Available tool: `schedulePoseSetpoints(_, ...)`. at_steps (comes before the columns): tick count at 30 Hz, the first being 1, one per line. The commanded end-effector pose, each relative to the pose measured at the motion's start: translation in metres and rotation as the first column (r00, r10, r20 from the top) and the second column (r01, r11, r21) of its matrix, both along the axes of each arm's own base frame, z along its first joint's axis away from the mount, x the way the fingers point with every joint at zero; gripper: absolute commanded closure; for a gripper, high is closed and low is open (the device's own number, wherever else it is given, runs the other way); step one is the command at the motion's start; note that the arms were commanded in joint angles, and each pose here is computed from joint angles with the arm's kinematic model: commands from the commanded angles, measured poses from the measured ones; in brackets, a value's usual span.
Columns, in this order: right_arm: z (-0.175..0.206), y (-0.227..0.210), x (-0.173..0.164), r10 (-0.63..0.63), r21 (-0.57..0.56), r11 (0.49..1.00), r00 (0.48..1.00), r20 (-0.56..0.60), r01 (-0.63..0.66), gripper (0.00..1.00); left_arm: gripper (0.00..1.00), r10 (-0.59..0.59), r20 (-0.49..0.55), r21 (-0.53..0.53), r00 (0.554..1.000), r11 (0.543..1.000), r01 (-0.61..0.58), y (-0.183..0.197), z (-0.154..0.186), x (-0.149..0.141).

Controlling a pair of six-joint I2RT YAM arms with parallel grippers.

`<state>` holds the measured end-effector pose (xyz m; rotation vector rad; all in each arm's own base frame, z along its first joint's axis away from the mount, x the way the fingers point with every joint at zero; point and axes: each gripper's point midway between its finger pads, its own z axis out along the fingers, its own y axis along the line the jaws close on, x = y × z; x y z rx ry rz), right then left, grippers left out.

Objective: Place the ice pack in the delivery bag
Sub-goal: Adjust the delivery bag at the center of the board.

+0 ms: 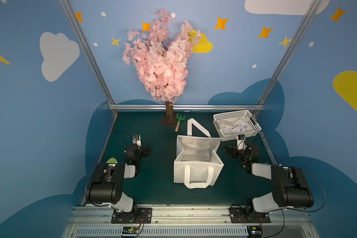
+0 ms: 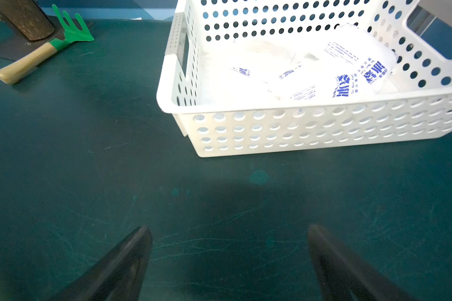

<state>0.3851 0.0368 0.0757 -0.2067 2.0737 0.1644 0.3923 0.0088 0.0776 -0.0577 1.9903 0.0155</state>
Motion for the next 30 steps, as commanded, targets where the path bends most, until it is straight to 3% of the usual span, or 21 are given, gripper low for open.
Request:
schedulePoseSetpoints(1, 0.012, 0.001, 0.003, 0.011, 0.000, 1.000, 0.999, 0.035, -0.011, 0.01, 0.00, -0.015, 0.018, 0.002, 1.000, 1.000, 0.015, -0.003, 0.004, 0.001)
schedulePoseSetpoints(22, 0.012, 0.001, 0.003, 0.010, -0.001, 1.000, 0.999, 0.034, -0.010, 0.01, 0.00, -0.017, 0.019, -0.002, 1.000, 1.000, 0.017, -0.003, 0.005, 0.001)
schedulePoseSetpoints(25, 0.015, -0.002, 0.004, -0.015, -0.004, 1.000, 0.999, 0.042, 0.015, 0.01, 0.00, -0.003, 0.029, 0.004, 1.000, 1.000, 0.003, 0.000, 0.018, 0.006)
schedulePoseSetpoints(27, 0.022, -0.007, 0.003, -0.047, -0.008, 0.999, 0.998, 0.035, 0.048, 0.01, 0.00, 0.053, -0.053, 0.002, 0.997, 0.999, -0.053, 0.008, 0.031, 0.009)
schedulePoseSetpoints(30, 0.042, -0.014, 0.001, -0.112, 0.007, 0.994, 0.993, -0.028, 0.112, 0.01, 0.00, 0.211, -0.203, -0.021, 0.956, 0.975, -0.220, 0.029, 0.059, 0.005)
